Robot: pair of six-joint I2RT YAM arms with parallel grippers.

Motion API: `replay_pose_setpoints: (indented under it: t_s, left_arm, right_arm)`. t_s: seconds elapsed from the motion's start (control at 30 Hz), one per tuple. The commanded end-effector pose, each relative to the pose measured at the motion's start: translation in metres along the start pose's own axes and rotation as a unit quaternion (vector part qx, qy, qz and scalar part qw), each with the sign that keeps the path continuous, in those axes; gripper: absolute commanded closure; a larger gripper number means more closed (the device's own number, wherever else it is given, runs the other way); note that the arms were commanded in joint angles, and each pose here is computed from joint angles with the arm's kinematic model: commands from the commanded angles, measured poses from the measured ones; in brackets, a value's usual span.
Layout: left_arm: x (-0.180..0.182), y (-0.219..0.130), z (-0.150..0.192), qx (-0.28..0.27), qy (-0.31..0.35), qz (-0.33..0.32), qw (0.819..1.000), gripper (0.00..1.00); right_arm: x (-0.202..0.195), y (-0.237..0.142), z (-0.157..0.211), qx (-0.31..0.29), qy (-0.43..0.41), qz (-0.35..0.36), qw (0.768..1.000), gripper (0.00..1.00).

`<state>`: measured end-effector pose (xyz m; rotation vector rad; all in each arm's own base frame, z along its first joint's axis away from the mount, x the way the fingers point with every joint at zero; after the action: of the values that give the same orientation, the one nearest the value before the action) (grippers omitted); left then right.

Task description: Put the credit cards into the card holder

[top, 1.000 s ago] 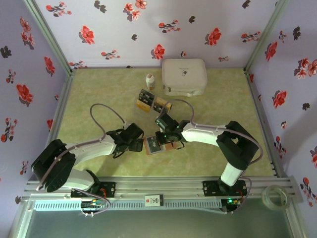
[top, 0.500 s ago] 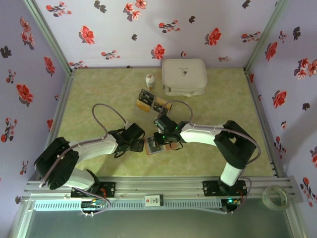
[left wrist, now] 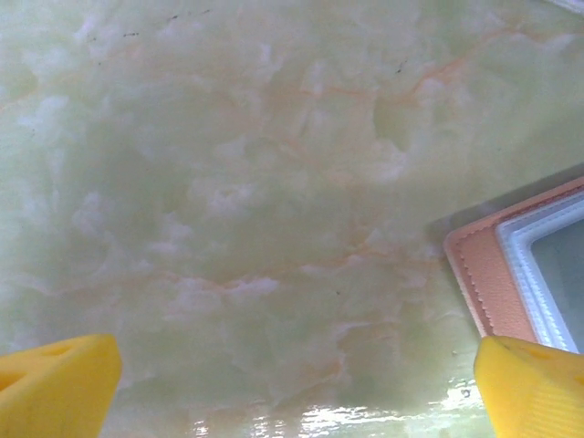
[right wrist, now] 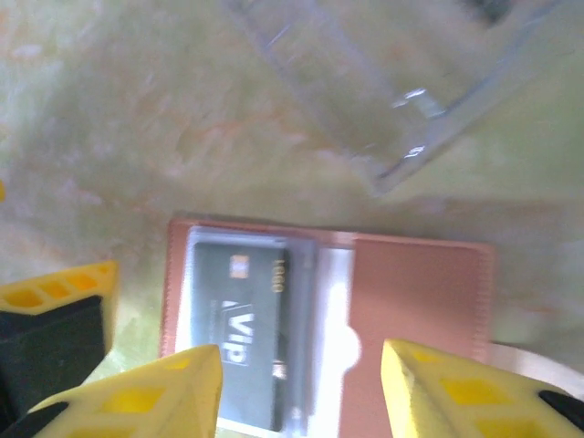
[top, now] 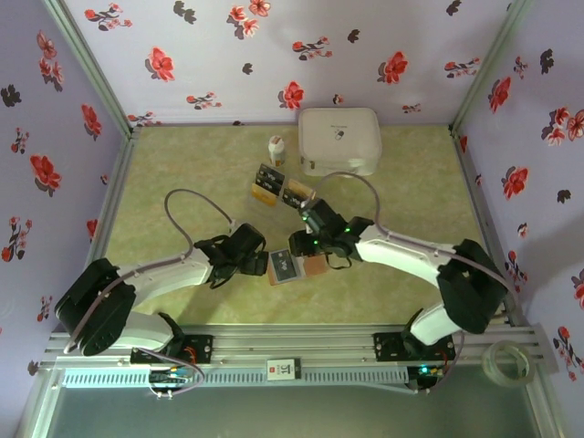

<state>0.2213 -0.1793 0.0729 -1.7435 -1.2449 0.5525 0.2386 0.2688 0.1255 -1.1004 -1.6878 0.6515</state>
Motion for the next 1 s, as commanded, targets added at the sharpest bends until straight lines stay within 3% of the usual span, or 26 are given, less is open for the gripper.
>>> replay_pose_setpoints:
  t_s: [0.0, 0.2, 0.6, 0.8, 0.97]
  left_arm:
    - [-0.008, -0.011, -0.023, -0.037, -0.008, 0.026, 0.999, 0.0]
    - [-0.016, -0.009, -0.021, -0.046, -0.038, 0.058, 0.997, 0.0]
    - [-0.018, -0.01, -0.006, -0.043, -0.076, 0.083, 0.993, 0.0]
    - [-0.019, -0.012, -0.01, -0.048, -0.079, 0.087, 0.992, 0.0]
    - [-0.027, -0.011, -0.013, -0.054, -0.081, 0.11, 0.989, 0.0]
  right_arm:
    - [-0.036, -0.019, -0.006, -0.019, 0.021, 0.044, 0.999, 0.46]
    - [-0.076, -0.035, -0.013, -0.04, 0.059, 0.068, 0.995, 0.37]
    - [-0.083, -0.018, -0.003, -0.012, 0.074, 0.048, 0.996, 0.36]
    - [-0.081, 0.002, 0.0, 0.003, 0.088, 0.033, 0.996, 0.46]
    - [-0.085, 0.014, 0.003, 0.01, 0.09, 0.038, 0.995, 0.65]
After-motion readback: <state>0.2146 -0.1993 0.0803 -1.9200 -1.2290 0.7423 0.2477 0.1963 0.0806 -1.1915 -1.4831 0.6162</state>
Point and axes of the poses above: each hand's point on the last joint's axis, 136 mm out from that joint toward the fingers, its own y axis out along the fingers, its own x axis along the line the jaws close on, z = x × y, the point moved 3 cm from there along -y, back along the fingers, and after that the axes turned 15 degrees about y, right-handed, at the moved point
